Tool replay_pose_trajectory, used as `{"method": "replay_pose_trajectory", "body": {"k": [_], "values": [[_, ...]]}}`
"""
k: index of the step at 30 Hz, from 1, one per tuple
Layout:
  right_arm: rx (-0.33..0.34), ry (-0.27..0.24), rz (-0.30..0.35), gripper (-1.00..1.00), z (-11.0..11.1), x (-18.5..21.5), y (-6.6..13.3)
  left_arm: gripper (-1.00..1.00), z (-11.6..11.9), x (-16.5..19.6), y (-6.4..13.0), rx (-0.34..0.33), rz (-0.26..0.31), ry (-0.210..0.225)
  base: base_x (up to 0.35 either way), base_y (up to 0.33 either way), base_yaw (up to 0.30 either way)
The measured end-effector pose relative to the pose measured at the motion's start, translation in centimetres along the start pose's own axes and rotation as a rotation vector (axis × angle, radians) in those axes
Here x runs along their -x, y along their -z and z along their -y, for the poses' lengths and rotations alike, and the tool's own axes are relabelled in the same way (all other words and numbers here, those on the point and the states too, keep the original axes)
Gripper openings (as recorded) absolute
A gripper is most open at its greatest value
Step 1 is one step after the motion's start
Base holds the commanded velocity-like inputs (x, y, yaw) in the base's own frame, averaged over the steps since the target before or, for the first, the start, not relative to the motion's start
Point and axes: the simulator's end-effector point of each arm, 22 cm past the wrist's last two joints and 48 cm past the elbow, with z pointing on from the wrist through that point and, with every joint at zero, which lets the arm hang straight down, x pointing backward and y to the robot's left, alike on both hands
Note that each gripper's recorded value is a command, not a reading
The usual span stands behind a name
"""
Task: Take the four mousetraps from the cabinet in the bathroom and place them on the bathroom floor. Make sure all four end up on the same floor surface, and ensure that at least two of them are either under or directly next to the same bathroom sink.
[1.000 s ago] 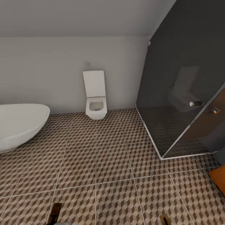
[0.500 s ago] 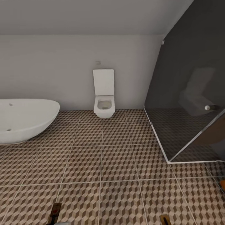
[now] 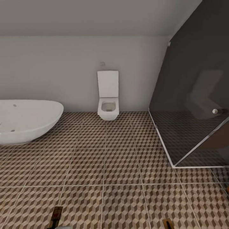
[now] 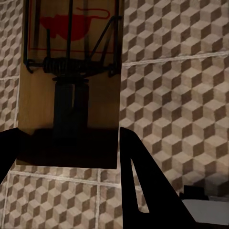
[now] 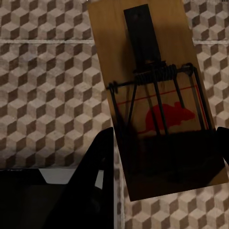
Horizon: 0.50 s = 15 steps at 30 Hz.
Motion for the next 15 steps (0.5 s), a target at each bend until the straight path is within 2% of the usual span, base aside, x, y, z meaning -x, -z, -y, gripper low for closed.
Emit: {"method": "replay_pose_trajectory", "body": {"k": [15], "values": [[0.000,-0.001,0.021,-1.00,0.01,0.90,-0.01,-1.00,-0.16,0.93,-0.01,0.003,0.020,0.007,0.000,0.000,0.090]]}}
